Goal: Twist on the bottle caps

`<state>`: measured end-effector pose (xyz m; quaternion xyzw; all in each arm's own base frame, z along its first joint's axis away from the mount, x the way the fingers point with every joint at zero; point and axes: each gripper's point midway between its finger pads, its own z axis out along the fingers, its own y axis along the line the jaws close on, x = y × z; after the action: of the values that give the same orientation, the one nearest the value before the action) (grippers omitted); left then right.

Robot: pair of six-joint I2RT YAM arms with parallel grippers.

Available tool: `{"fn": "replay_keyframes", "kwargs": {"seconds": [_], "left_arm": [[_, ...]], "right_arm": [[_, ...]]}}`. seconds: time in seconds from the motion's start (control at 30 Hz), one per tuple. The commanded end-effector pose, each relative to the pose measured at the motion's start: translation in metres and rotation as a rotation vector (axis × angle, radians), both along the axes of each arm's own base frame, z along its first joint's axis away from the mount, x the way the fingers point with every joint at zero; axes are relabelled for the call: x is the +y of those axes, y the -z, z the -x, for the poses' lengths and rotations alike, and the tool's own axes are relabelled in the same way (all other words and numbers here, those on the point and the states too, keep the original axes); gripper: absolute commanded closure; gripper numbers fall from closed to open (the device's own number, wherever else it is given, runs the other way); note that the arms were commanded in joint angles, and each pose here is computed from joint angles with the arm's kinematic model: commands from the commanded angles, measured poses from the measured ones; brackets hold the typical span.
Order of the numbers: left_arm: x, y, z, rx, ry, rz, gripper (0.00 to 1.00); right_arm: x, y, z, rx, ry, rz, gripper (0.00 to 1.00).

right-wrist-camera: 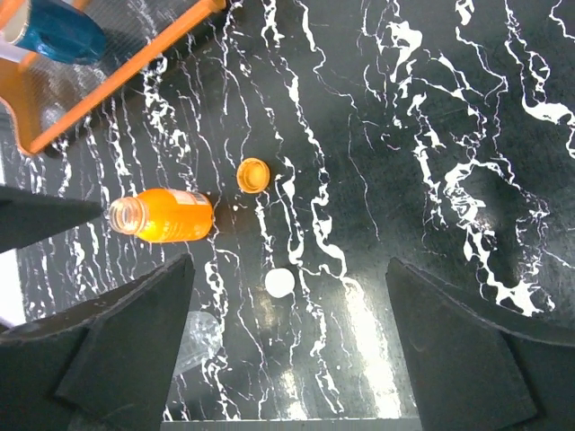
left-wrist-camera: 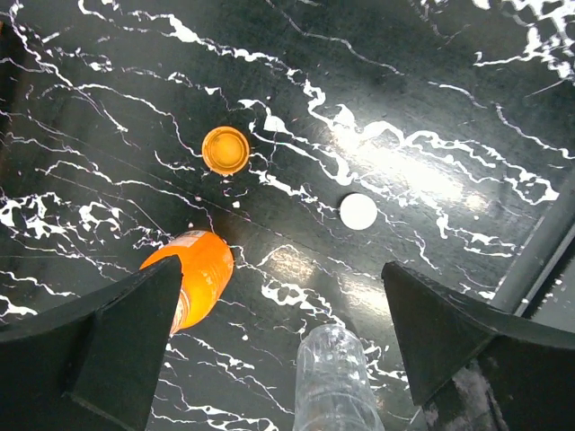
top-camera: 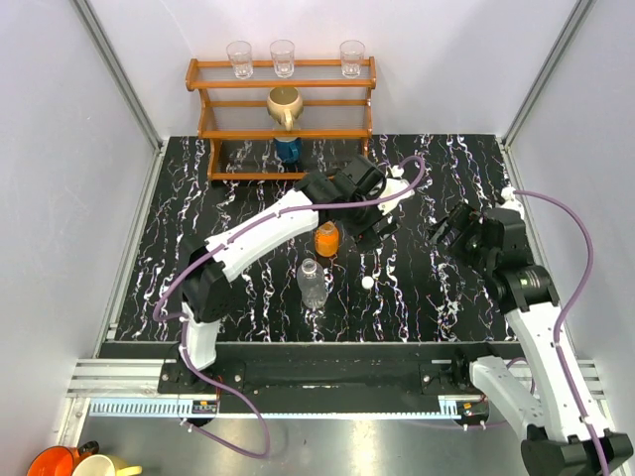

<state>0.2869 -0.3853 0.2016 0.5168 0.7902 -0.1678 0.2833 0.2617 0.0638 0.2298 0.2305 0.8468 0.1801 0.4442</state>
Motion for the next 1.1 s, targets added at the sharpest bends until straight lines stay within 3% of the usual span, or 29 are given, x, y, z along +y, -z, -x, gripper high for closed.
{"fn": "replay_keyframes", "kwargs": {"seconds": [0.0,0.13,0.23,0.4,0.57,0.63,0.9,1.07], "left_arm": [[-0.016,0.028,-0.017,-0.053,-0.031,0.005,0.04],[-0.014,0.065,-0.011,-0.046,-0.040,-0.032,0.08],[-0.016,0.083,-0.002,-0.043,-0.026,-0.039,0.14],[-0.019,0.106,0.009,-0.060,0.010,-0.054,0.42],[-0.022,0.114,0.014,-0.055,0.031,-0.048,0.48],[-0.024,0.121,0.014,-0.048,0.028,-0.052,0.55],[-0.033,0.138,0.020,0.004,0.053,-0.059,0.57],[-0.032,0.150,0.020,0.016,0.056,-0.084,0.57]], "right_arm": [[-0.011,-0.029,0.024,-0.123,0.060,-0.027,0.08],[-0.020,-0.060,0.045,-0.288,0.080,-0.047,0.23],[-0.026,-0.071,0.054,-0.332,0.095,-0.031,0.26],[-0.029,-0.075,0.053,-0.321,0.116,-0.028,0.33],[-0.031,-0.078,0.056,-0.348,0.125,-0.030,0.36],[-0.031,-0.079,0.056,-0.353,0.123,-0.029,0.36],[-0.032,-0.092,0.056,-0.376,0.123,-0.021,0.36],[-0.034,-0.102,0.061,-0.407,0.130,-0.028,0.30]]}}
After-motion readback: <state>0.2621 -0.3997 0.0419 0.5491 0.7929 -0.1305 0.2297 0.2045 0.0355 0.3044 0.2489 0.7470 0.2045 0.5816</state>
